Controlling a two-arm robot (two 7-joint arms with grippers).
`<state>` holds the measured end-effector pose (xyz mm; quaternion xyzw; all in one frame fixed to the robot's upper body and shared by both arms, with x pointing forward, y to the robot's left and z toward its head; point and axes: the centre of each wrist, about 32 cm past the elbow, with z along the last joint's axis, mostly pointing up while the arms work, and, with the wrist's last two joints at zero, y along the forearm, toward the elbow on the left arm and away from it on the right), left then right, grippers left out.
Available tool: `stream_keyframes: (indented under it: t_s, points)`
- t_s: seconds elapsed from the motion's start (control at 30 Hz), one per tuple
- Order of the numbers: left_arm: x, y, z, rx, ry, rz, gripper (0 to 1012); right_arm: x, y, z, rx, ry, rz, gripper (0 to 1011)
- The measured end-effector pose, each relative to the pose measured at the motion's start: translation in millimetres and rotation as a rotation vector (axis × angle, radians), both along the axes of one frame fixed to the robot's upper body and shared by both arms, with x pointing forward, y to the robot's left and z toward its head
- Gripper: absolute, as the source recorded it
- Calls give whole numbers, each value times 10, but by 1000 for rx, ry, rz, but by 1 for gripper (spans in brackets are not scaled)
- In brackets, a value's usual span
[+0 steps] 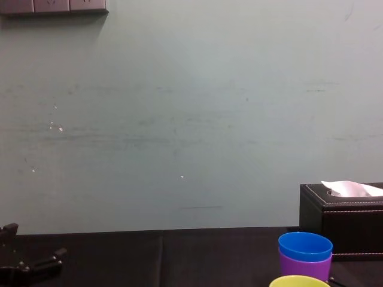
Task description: Stack the three plastic cups sequentially using one hand.
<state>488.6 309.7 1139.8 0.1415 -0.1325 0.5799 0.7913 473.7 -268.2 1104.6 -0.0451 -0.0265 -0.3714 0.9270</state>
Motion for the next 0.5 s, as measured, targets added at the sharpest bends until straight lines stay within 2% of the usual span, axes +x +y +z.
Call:
stream_keyframes:
  t_s: [0.17,0.27,0.5]
  points:
    - [0,0,0,0,0,0,1012,-1,-2,0,0,0,0,907]
    - [0,0,0,0,0,0,1011,-1,-3,1,-1,-1,1,803]
    - [0,0,0,0,0,0,1011,-7,-3,8,-1,-4,2,769]
